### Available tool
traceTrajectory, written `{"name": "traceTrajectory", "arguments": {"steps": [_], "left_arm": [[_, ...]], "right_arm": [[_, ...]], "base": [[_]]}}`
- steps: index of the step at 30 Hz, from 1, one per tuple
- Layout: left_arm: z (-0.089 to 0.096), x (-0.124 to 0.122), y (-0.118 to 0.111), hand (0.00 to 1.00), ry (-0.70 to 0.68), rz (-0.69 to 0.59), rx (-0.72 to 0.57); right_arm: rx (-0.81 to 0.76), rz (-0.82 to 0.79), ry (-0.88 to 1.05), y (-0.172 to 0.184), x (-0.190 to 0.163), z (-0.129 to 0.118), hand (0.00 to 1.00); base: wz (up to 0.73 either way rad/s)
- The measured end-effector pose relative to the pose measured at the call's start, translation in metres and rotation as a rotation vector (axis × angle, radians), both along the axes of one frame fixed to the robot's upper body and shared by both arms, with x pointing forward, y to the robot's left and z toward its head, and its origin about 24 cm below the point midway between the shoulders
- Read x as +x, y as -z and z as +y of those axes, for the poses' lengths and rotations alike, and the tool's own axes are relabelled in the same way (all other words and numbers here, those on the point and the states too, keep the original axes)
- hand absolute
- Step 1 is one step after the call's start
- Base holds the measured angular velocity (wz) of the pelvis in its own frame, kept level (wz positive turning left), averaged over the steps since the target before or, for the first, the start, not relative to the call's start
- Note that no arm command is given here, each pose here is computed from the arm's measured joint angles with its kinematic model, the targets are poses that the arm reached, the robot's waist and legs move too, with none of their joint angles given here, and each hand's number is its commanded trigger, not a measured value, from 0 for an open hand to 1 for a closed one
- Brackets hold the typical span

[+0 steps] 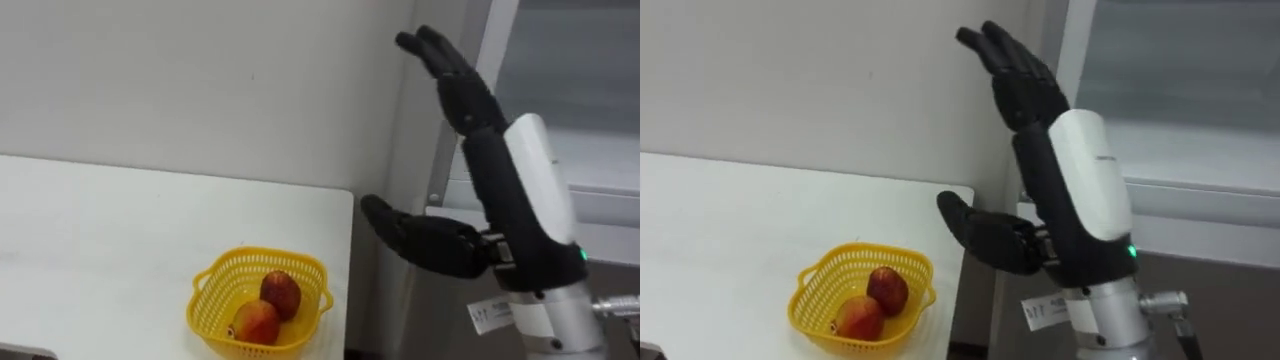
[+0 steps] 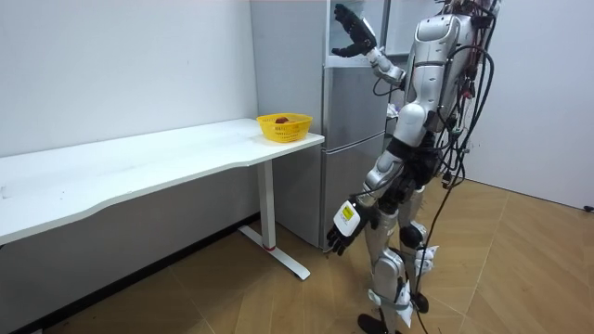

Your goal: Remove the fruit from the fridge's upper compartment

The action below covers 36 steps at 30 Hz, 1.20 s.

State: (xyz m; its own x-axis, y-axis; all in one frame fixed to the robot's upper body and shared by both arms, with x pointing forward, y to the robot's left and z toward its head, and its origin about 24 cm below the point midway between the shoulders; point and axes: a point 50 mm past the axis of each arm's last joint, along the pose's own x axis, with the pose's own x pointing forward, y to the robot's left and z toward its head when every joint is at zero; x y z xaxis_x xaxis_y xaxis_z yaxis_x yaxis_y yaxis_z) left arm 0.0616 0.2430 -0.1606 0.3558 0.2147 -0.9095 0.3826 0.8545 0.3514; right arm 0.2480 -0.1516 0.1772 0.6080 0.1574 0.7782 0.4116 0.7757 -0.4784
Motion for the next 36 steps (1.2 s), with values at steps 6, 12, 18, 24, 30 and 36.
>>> {"name": "traceTrajectory", "arguments": {"steps": [6,12,18,24,30,36], "left_arm": [[0.001,-0.011,0.002,0.00,-0.028,0.029,0.001],[0.000,-0.022,0.003,0.00,-0.043,0.047,0.016],[-0.003,-0.031,0.005,0.00,-0.053,0.062,0.018],[-0.009,-0.033,0.006,0.00,-0.057,0.063,0.002],[-0.010,-0.029,0.005,0.00,-0.056,0.051,0.003],[-0.009,-0.028,0.005,0.00,-0.057,0.050,0.009]], "right_arm": [[0.089,-0.017,0.141,0.010,-0.012,-0.028,0.00],[0.212,-0.044,0.280,0.020,-0.025,-0.053,0.00],[0.241,0.131,0.391,0.066,-0.046,-0.063,0.00],[0.242,0.258,0.451,0.093,-0.059,-0.069,0.00],[0.239,0.295,0.476,0.103,-0.062,-0.072,0.00],[0.242,0.340,0.524,0.117,-0.064,-0.077,0.00]], "base": [[-0.07],[-0.06],[-0.05],[-0.08],[-0.08],[-0.04]]}}
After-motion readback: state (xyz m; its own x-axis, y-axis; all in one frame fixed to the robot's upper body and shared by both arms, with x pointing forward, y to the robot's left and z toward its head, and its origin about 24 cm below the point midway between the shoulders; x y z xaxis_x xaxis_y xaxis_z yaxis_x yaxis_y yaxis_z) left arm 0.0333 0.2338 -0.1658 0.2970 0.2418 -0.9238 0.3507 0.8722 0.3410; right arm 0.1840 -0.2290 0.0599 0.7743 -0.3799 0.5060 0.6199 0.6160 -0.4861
